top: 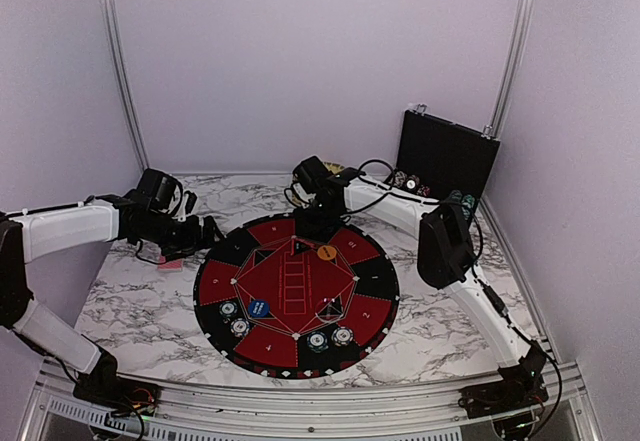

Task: Distribute texas hold em gaming equipment
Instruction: Place the poker chips pile in the big blind area.

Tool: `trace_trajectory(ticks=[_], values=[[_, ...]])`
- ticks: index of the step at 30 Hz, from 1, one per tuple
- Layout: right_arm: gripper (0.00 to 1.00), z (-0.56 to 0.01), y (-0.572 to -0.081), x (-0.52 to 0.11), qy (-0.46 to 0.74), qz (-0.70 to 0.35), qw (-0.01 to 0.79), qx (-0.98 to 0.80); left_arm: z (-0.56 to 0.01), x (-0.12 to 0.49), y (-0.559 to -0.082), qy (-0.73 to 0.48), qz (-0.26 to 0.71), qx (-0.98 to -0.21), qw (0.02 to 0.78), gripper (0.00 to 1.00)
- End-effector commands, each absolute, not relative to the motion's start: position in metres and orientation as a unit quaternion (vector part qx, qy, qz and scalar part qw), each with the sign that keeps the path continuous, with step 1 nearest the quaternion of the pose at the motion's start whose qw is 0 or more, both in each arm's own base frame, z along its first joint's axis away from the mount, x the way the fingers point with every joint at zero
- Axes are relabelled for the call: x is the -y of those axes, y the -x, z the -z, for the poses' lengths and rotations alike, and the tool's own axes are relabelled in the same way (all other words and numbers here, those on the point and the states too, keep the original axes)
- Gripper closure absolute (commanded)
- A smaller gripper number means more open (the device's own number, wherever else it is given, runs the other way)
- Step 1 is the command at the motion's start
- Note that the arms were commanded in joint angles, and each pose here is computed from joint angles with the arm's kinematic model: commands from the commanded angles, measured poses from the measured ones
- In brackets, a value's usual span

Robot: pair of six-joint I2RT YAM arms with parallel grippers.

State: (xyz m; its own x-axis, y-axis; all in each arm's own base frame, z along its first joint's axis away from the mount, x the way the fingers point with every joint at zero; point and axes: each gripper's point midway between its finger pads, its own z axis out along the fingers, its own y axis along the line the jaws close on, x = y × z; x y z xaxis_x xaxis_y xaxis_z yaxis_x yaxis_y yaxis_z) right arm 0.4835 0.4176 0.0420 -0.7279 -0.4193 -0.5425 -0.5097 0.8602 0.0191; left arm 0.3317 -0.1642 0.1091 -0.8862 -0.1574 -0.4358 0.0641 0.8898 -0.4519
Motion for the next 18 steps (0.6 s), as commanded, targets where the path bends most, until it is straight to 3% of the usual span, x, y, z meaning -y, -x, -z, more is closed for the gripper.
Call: trace_trajectory(ticks=[1,8,18], values=[[0.57,-0.063,-0.495,-0.434,0.252,-0.102,0.312,-0.911,-0.112,0.163,-0.331,0.018,0.24,-0.939,0.244,0.01],[0.45,-0.067,-0.497,-0.437,0.251,-0.107,0.318,-0.908,-0.112,0.164,-0.332,0.019,0.246,-0.938,0.242,0.01],[0.4,-0.105,-0.5,-0.435,0.241,-0.111,0.345,-0.9,-0.112,0.164,-0.332,0.02,0.249,-0.937,0.243,0.01]])
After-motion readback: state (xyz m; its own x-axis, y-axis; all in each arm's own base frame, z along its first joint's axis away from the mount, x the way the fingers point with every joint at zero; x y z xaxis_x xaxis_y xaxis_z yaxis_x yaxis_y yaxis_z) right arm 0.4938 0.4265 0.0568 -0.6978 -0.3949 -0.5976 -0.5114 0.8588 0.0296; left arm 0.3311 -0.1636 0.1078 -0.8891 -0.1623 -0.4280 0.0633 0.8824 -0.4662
